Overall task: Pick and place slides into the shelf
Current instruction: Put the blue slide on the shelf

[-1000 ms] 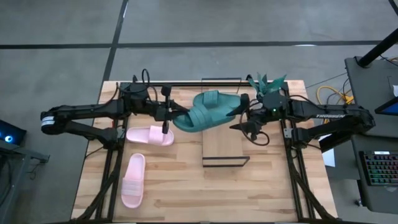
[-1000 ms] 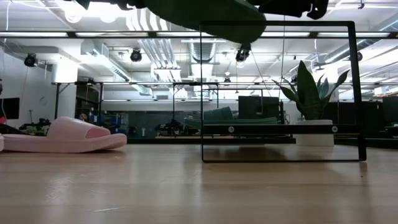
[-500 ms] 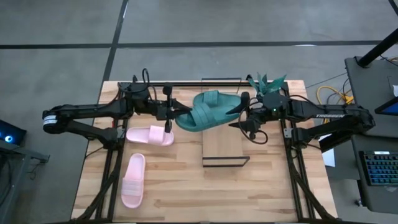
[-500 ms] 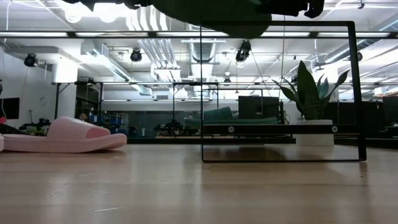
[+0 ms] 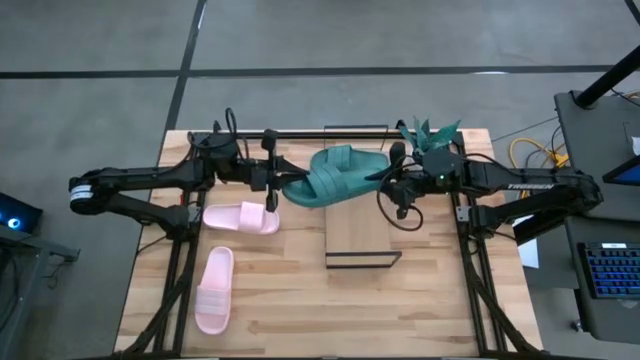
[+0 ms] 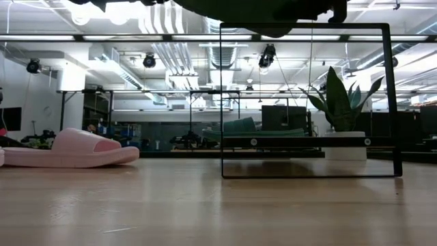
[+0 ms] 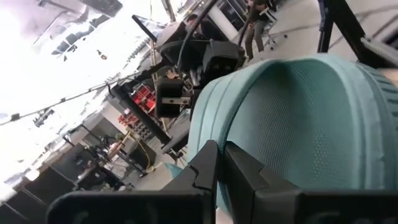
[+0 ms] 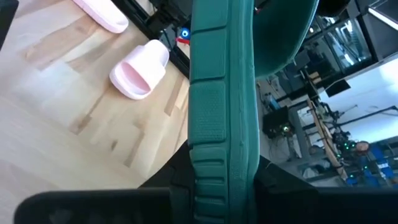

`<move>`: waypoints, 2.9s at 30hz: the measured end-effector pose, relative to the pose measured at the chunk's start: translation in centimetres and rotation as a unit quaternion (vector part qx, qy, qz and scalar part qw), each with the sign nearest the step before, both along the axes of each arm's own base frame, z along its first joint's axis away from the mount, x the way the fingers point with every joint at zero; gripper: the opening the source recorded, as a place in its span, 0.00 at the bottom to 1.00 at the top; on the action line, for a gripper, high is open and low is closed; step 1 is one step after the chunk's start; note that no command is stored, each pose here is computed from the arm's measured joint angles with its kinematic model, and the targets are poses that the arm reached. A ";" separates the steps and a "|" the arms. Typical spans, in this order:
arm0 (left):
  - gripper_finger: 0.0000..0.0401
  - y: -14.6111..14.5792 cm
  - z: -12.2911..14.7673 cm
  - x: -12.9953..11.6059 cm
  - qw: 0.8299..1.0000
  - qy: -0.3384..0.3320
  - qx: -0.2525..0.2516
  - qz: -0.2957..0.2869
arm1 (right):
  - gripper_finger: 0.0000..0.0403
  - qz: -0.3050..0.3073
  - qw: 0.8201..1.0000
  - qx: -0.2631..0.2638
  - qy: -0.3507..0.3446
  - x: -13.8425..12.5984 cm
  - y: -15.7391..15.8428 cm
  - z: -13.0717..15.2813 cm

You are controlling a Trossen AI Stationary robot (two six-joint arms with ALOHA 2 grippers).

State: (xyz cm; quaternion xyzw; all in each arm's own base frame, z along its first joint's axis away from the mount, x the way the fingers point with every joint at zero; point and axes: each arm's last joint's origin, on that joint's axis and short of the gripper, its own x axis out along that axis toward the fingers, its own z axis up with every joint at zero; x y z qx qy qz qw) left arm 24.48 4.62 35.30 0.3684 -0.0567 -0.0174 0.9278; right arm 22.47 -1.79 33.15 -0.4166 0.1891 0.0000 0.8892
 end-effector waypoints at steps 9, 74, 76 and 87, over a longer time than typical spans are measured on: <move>0.16 0.1 0.2 -0.5 0.997 0.000 -0.075 0.025 | 0.14 -0.035 0.999 -0.011 0.014 -0.1 -0.1 -0.2; 0.71 0.2 -0.9 -1.9 0.966 0.078 -0.224 0.106 | 0.53 -0.205 0.965 -0.060 0.149 -1.5 -0.5 -15.9; 0.71 0.2 -1.0 -1.9 0.965 0.079 -0.225 0.107 | 0.57 -0.211 0.966 -0.045 0.144 -1.4 -0.5 -15.5; 0.71 0.2 -1.0 -1.9 0.965 0.080 -0.225 0.106 | 0.62 -0.220 0.947 0.046 0.229 -1.8 -0.3 -14.3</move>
